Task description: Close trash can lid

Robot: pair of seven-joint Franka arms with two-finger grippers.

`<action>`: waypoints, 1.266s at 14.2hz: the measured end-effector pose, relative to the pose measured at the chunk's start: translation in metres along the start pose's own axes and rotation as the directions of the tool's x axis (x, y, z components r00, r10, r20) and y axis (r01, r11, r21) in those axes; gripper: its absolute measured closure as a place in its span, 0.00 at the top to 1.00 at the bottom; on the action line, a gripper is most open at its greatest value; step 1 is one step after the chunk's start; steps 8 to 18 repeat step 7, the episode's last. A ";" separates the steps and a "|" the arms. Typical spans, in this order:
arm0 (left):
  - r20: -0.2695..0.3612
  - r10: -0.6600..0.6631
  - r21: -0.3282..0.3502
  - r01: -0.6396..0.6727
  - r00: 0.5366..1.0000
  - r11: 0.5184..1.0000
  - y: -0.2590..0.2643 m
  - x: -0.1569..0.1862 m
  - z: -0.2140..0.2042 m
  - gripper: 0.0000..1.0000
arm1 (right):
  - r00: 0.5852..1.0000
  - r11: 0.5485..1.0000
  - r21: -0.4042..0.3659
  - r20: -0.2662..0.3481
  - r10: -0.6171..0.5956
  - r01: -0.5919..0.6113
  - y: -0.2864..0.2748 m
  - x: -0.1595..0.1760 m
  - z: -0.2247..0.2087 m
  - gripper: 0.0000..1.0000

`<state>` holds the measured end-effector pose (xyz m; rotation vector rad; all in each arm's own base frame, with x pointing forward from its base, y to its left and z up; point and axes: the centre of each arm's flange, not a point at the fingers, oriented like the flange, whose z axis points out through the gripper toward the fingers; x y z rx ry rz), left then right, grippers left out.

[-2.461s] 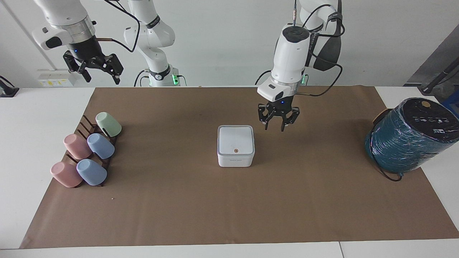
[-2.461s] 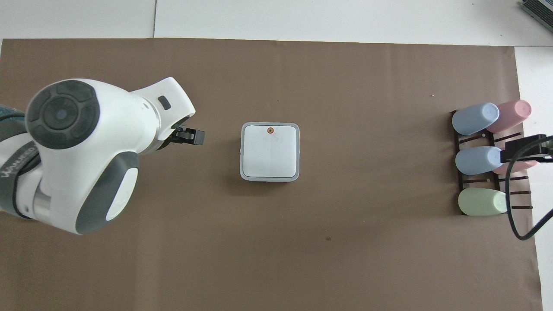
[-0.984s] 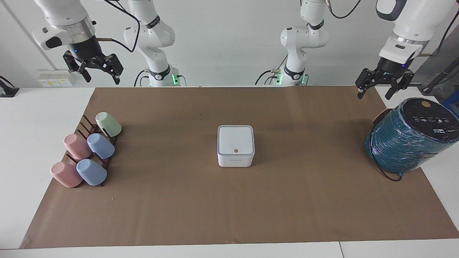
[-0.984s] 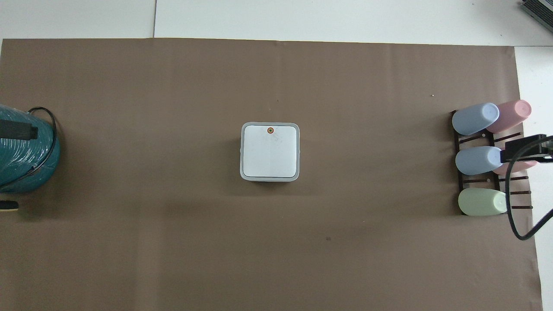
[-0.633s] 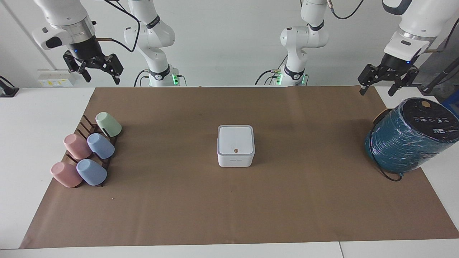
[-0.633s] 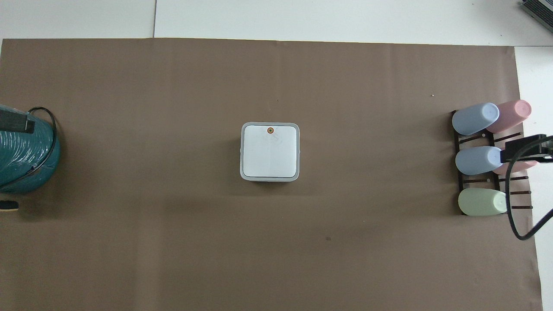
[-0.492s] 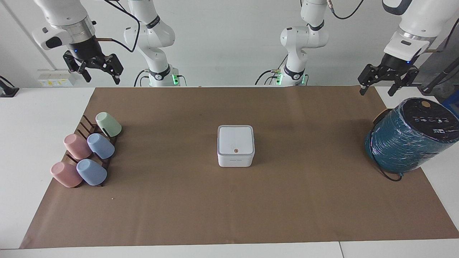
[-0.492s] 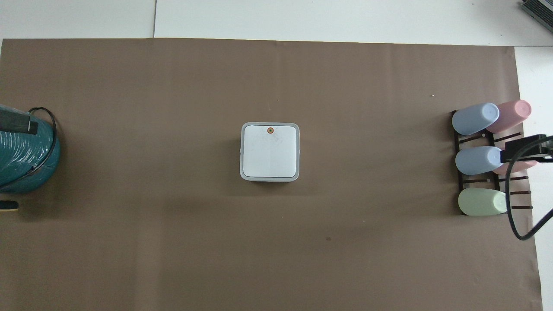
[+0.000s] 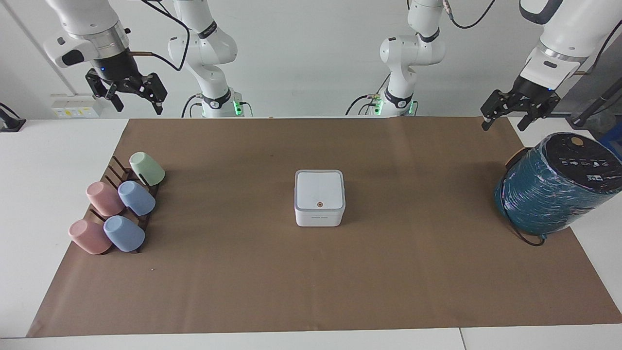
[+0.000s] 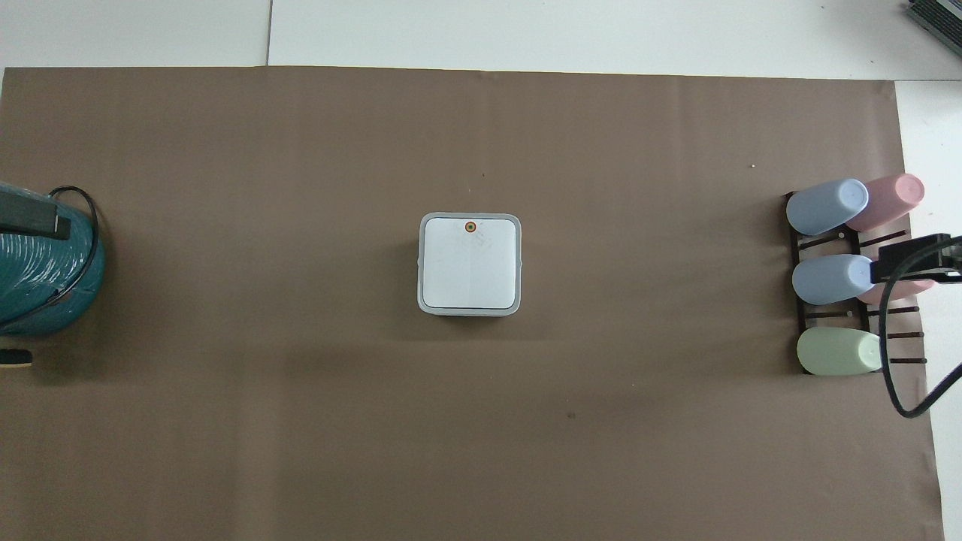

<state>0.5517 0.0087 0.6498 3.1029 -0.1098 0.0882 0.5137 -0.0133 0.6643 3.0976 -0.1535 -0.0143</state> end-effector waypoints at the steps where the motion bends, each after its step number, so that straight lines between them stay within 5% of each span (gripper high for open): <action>1: 0.001 0.001 0.000 -0.001 1.000 1.000 0.000 0.000 0.000 1.00 | 1.000 1.000 0.000 0.000 0.000 0.000 0.000 0.000 0.000 1.00; 18: 0.004 -0.003 0.001 0.003 1.000 1.000 0.001 0.000 0.002 1.00 | 1.000 1.000 0.000 0.000 0.000 0.000 0.000 0.000 0.000 1.00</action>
